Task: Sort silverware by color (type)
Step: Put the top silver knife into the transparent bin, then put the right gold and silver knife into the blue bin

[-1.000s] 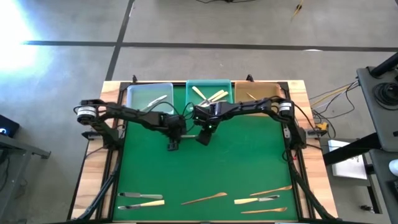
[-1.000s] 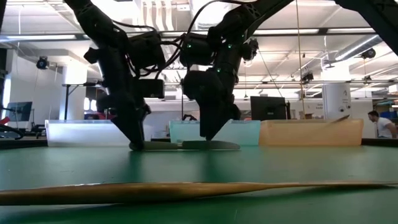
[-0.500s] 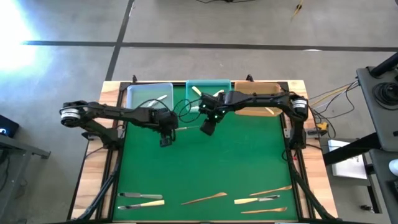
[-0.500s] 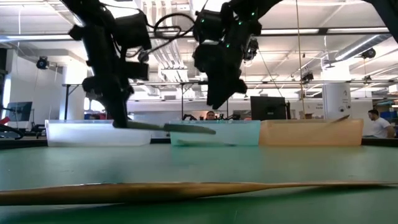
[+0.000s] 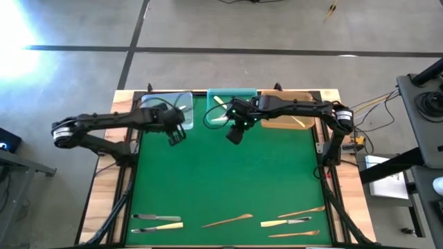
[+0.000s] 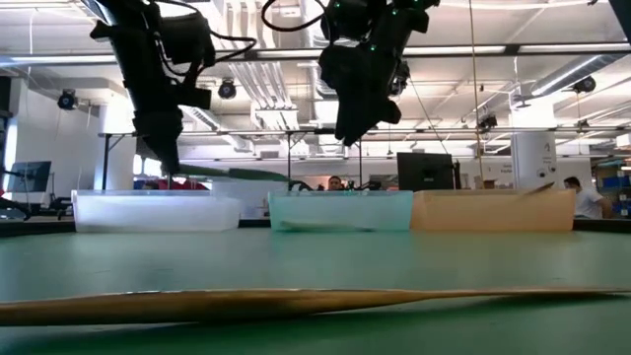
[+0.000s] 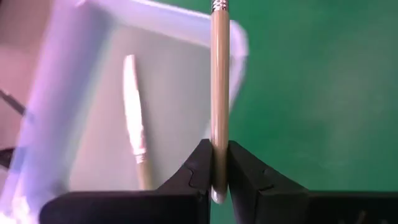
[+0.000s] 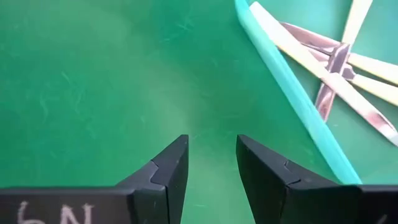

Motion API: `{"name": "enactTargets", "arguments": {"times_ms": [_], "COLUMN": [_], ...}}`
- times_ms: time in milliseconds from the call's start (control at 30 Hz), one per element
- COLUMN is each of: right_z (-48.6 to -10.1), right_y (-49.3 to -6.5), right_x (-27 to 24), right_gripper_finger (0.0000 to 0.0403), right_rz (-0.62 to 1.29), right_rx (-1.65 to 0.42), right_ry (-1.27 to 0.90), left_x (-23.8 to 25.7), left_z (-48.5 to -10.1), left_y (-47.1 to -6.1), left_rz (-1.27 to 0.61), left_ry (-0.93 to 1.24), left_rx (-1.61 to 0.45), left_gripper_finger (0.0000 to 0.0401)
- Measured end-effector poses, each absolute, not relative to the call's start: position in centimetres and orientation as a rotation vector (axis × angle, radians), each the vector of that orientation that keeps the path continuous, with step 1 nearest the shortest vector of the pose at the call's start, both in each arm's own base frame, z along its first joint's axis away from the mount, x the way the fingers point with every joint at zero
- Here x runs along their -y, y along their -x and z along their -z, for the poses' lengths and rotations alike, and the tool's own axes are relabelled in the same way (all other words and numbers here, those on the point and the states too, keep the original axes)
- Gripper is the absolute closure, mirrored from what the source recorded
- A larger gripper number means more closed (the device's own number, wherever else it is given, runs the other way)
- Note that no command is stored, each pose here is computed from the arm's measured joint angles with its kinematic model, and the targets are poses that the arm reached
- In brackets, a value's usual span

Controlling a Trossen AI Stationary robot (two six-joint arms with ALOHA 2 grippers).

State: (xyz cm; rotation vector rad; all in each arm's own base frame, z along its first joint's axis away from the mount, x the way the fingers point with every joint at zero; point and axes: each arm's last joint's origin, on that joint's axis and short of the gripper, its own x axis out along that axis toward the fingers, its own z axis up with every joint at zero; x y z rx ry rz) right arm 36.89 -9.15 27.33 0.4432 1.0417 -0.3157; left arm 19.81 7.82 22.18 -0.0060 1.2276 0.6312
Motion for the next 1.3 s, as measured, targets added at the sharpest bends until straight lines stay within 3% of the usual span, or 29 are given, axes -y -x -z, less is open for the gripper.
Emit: {"name": "enactTargets", "arguments": {"times_ms": [367, 667, 967, 1133, 1300], "right_z": [-27.2, -27.1, -26.7, -26.3, -26.0], "right_y": [-36.9, -36.7, -36.5, -35.8, -33.7], "right_x": [9.1, 9.0, 9.0, 8.7, 6.4], "right_gripper_finger": [0.0275, 0.0282, 0.0278, 0.0278, 0.0279], "right_rz": [0.318, 0.320, 0.319, 0.323, 0.275], "right_rx": [-1.050, -1.067, -1.094, -1.185, -1.445], "right_ry": [-0.451, -0.450, -0.445, -0.449, -0.400], "left_x": [-11.2, -13.6, -13.8, -12.7, -10.0], "left_z": [-23.5, -21.6, -22.3, -25.9, -29.3], "left_y": [-16.6, -14.2, -13.6, -13.5, -13.1], "left_rz": [-0.792, -0.884, -0.888, -0.713, -0.284], "left_ry": [0.050, 0.111, 0.165, 0.303, 0.541], "left_rx": [-1.231, -1.468, -1.431, -1.168, -0.842], "left_gripper_finger": [0.0389, 0.0362, 0.0364, 0.0363, 0.0363]}}
